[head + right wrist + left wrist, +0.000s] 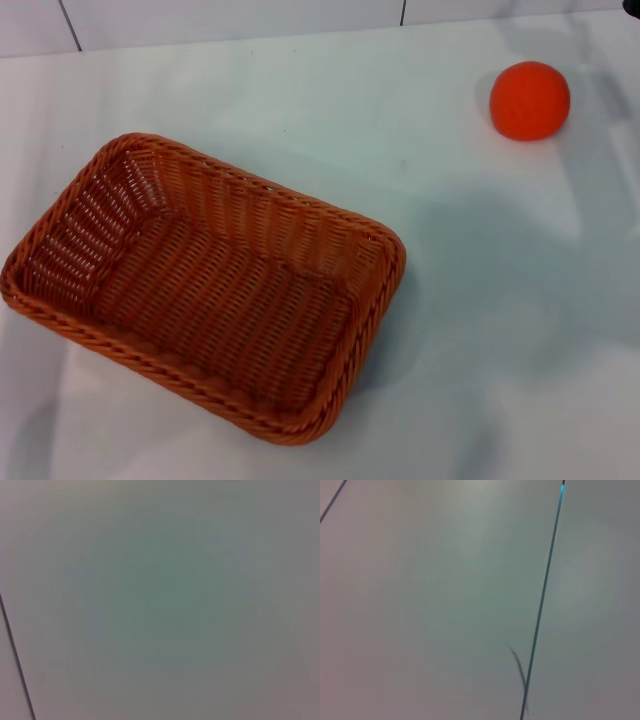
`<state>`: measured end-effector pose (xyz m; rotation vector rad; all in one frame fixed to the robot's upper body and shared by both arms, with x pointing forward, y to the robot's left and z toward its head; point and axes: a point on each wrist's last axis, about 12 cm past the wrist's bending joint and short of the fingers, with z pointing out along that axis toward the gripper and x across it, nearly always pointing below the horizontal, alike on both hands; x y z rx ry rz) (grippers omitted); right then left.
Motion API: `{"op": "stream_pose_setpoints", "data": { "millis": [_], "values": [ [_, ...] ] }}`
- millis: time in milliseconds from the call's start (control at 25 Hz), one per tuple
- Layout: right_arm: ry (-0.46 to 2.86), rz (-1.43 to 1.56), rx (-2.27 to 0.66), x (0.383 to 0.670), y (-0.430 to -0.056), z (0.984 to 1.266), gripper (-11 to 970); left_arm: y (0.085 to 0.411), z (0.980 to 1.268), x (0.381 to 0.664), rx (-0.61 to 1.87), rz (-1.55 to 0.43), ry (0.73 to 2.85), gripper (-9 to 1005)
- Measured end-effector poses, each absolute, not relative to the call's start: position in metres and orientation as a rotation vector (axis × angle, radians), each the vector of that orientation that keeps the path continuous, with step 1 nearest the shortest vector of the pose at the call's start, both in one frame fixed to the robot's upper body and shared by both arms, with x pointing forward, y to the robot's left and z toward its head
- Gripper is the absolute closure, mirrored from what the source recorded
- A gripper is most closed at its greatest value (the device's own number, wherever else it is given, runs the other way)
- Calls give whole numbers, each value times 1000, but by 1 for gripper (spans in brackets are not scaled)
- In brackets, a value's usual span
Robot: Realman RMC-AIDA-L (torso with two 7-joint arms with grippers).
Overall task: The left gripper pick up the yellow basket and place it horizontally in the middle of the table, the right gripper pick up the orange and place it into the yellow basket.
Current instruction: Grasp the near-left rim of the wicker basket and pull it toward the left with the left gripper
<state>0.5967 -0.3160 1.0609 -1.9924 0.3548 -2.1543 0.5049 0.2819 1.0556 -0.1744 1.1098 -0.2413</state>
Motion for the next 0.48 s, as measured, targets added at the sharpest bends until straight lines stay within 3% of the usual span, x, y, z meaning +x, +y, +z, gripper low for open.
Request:
{"op": "stream_pose_setpoints", "data": {
  "millis": [280, 480],
  "values": [
    [360, -2153, -1993, 596, -316, 1061, 9, 285, 1054, 502, -193, -242, 1112, 366],
    [360, -2153, -1994, 596, -316, 1060, 7, 296, 1058, 502, -217, -376, 1097, 367]
  ]
}}
